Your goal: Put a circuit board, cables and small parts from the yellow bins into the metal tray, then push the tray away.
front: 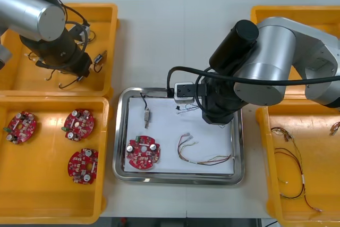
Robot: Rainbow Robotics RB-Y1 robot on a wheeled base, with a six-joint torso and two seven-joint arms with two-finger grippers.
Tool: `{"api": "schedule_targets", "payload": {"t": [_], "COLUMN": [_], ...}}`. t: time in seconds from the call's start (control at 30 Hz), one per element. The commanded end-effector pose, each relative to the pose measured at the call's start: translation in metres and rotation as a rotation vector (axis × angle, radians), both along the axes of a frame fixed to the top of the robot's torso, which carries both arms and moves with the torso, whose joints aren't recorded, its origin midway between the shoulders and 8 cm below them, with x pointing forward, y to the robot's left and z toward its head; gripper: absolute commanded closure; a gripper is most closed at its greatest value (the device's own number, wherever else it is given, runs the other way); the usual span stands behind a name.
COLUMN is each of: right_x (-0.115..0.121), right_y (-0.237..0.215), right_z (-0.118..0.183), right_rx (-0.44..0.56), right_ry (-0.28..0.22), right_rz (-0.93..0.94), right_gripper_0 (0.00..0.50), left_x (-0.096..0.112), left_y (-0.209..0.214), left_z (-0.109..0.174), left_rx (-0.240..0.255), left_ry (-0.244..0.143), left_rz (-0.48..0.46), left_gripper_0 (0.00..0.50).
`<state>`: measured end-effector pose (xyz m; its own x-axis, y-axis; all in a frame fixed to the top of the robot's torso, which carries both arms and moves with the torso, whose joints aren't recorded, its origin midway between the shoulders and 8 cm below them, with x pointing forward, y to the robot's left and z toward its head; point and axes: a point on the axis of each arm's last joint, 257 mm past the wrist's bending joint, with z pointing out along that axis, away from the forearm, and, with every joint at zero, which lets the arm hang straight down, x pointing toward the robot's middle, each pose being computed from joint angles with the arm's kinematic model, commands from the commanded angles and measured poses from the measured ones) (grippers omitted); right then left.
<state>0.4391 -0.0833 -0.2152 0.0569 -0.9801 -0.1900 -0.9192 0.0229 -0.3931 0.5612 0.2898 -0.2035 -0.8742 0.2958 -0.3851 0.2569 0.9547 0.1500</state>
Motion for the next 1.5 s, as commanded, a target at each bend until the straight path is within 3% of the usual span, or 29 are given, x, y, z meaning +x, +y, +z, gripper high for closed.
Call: {"api": "schedule_targets", "payload": {"t": [0.03, 0.2, 0.47, 0.67, 0.7, 0.8, 1.07, 1.1, 1.13, 1.2, 1.23, 1.5], "right_x": [0.005, 0.005, 0.014, 0.021, 0.021, 0.022, 0.029, 0.029, 0.031, 0.03, 0.03, 0.031], "right_y": [0.014, 0.014, 0.01, 0.003, 0.003, 0.003, 0.0, 0.0, -0.001, 0.0, 0.0, -0.002], "right_z": [-0.005, -0.019, -0.026, -0.026, -0.027, -0.029, -0.033, -0.034, -0.034, -0.034, -0.034, -0.036], "right_rx": [-0.024, -0.016, -0.052, -0.061, -0.06, -0.057, -0.046, -0.048, -0.052, -0.048, -0.05, -0.052], "right_ry": [-0.054, -0.05, -0.104, -0.11, -0.109, -0.106, -0.098, -0.096, -0.102, -0.102, -0.101, -0.097], "right_rz": [0.066, 0.077, 0.098, 0.079, 0.077, 0.069, 0.039, 0.041, 0.041, 0.04, 0.039, 0.03], "right_gripper_0": [0.5, 0.5, 0.5, 0.5, 0.5, 0.5, 0.493, 0.477, 0.362, 0.079, 0.0, 0.0], "left_x": [0.016, 0.02, 0.022, 0.022, 0.022, 0.022, 0.021, 0.021, 0.021, 0.021, 0.021, 0.025], "left_y": [-0.017, -0.017, -0.023, -0.024, -0.024, -0.025, -0.027, -0.027, -0.027, -0.027, -0.027, -0.026], "left_z": [0.013, 0.001, -0.005, -0.007, -0.007, -0.007, -0.009, -0.009, -0.009, -0.008, -0.009, 0.003], "left_rx": [0.055, 0.002, 0.008, 0.006, 0.006, 0.003, 0.002, 0.002, 0.004, 0.003, 0.003, -0.003], "left_ry": [-0.04, -0.036, -0.043, -0.04, -0.04, -0.04, -0.037, -0.037, -0.038, -0.039, -0.039, -0.064], "left_rz": [-0.152, -0.137, -0.146, -0.147, -0.147, -0.147, -0.15, -0.151, -0.151, -0.15, -0.151, -0.152], "left_gripper_0": [0.0, 0.0, 0.0, 0.0, 0.037, 0.5, 0.5, 0.5, 0.5, 0.5, 0.5, 0.5]}}
